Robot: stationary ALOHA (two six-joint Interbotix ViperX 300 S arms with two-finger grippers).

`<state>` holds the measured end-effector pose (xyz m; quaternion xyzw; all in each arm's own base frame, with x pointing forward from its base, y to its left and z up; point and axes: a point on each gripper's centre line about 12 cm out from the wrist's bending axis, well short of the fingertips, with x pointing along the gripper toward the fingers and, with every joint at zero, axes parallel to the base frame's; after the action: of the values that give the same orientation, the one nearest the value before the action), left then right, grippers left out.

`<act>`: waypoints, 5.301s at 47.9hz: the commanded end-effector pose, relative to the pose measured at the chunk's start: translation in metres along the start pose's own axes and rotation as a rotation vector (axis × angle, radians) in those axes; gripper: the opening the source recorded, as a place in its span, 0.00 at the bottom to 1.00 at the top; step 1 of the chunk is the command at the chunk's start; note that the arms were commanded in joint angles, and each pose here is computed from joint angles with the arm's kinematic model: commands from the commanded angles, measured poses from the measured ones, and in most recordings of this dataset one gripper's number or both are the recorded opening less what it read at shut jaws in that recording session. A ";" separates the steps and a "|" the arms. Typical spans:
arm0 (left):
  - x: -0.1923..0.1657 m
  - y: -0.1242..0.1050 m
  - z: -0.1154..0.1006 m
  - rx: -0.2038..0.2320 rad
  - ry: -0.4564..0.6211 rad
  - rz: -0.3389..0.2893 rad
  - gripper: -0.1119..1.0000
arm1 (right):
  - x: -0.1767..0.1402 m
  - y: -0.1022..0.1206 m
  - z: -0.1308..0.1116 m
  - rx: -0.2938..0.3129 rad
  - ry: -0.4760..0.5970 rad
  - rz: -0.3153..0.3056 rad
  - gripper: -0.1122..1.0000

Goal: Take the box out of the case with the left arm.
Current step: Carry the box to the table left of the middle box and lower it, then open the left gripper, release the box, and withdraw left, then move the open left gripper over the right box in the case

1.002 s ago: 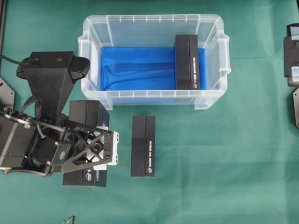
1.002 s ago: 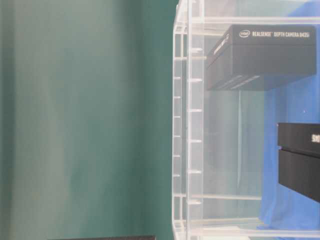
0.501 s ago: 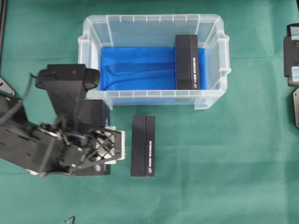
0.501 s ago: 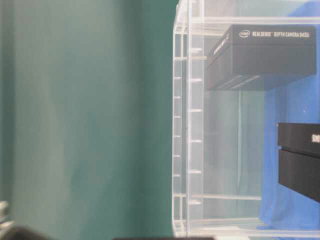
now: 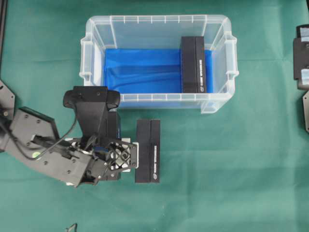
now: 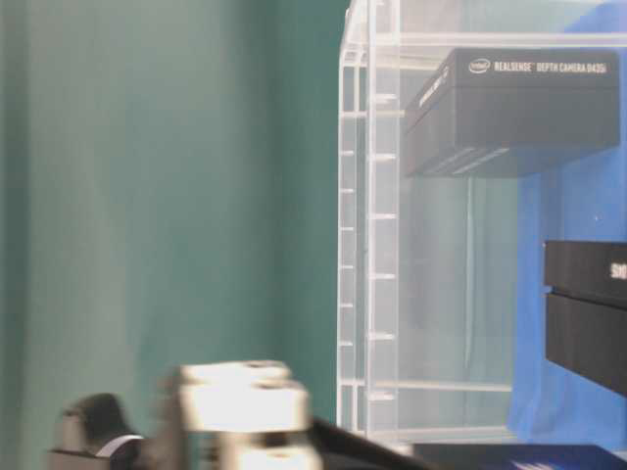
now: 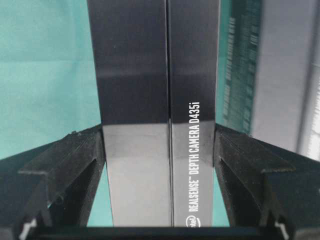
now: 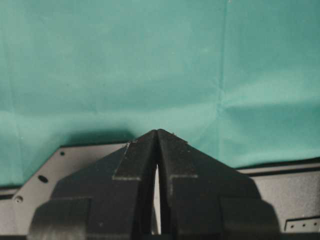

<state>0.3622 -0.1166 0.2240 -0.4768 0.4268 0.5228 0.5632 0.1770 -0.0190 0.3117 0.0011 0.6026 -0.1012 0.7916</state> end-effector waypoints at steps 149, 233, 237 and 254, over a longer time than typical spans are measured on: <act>-0.069 0.125 0.024 0.070 0.074 -0.116 0.91 | -0.003 0.000 0.001 0.005 -0.010 0.002 0.12; -0.051 0.164 0.179 0.052 0.045 -0.105 0.91 | -0.003 -0.001 0.001 0.003 -0.007 0.000 0.12; -0.050 0.160 0.178 0.053 0.062 -0.106 0.91 | -0.003 -0.001 0.001 0.003 -0.007 0.000 0.12; -0.050 0.097 0.179 0.025 0.091 -0.149 0.89 | 0.000 0.000 -0.002 -0.002 0.011 -0.002 0.12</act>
<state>0.2408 0.0505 0.2857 -0.5168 0.4305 0.4606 0.5792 0.1753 -0.0190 0.3088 0.0008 0.6080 -0.1016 0.7874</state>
